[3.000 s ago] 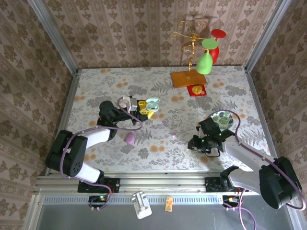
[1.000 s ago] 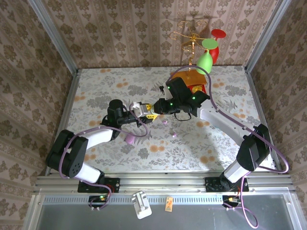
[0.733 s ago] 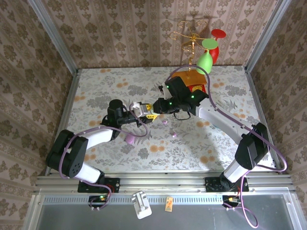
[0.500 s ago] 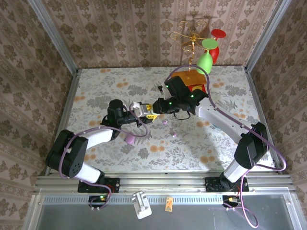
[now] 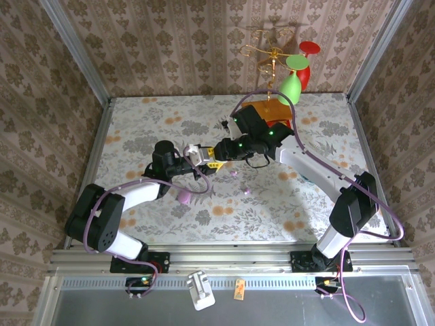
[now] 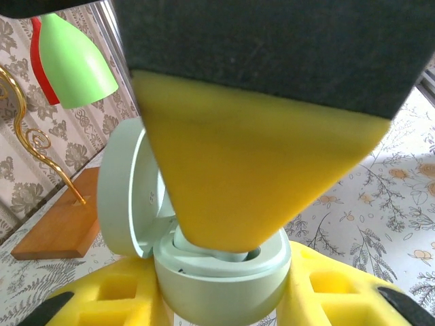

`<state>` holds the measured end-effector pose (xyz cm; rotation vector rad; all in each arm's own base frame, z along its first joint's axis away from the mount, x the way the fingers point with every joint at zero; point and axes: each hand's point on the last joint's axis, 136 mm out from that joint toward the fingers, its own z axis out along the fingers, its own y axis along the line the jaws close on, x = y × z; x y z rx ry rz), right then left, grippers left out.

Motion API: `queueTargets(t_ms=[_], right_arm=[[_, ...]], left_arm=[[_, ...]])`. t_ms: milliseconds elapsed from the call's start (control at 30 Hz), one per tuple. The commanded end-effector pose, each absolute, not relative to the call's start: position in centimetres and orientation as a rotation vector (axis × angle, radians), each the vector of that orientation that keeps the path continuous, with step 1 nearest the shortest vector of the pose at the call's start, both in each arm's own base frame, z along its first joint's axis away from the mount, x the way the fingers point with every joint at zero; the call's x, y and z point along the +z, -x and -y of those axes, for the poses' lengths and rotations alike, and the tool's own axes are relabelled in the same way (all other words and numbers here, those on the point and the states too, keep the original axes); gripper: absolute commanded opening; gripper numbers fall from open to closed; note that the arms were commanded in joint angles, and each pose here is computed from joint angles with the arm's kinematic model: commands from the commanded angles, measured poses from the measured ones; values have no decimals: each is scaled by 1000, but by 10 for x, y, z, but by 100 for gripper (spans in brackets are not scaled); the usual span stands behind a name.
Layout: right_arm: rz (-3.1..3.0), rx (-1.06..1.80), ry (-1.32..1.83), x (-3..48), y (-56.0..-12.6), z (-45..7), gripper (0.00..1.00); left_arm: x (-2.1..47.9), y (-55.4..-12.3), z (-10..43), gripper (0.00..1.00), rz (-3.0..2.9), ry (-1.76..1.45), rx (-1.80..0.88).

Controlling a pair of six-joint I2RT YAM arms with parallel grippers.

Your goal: Insert the wireless bluetooth earbuds into the charging case

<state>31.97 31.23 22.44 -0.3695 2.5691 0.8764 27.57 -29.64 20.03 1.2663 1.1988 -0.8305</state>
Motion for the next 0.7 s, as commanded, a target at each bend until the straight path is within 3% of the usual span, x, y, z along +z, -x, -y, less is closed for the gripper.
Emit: queueTargets(t_ms=[0,133,433,667], right_arm=[[-2526,884,406,244,-315,-310,40],[-2436,898,428,263,-310,-304,48],[-2298,927,283,295,-334,-281,50],[-2392,861,223,275,-364,-280,50]], left_arm=[[218,-271,300,22,-1123,-1281,-840],[223,-272,296,22,-1112,-1254,-856],[228,-265,293,22,-1069,-1260,-898],[234,-261,292,22,-1050,-1259,-892]])
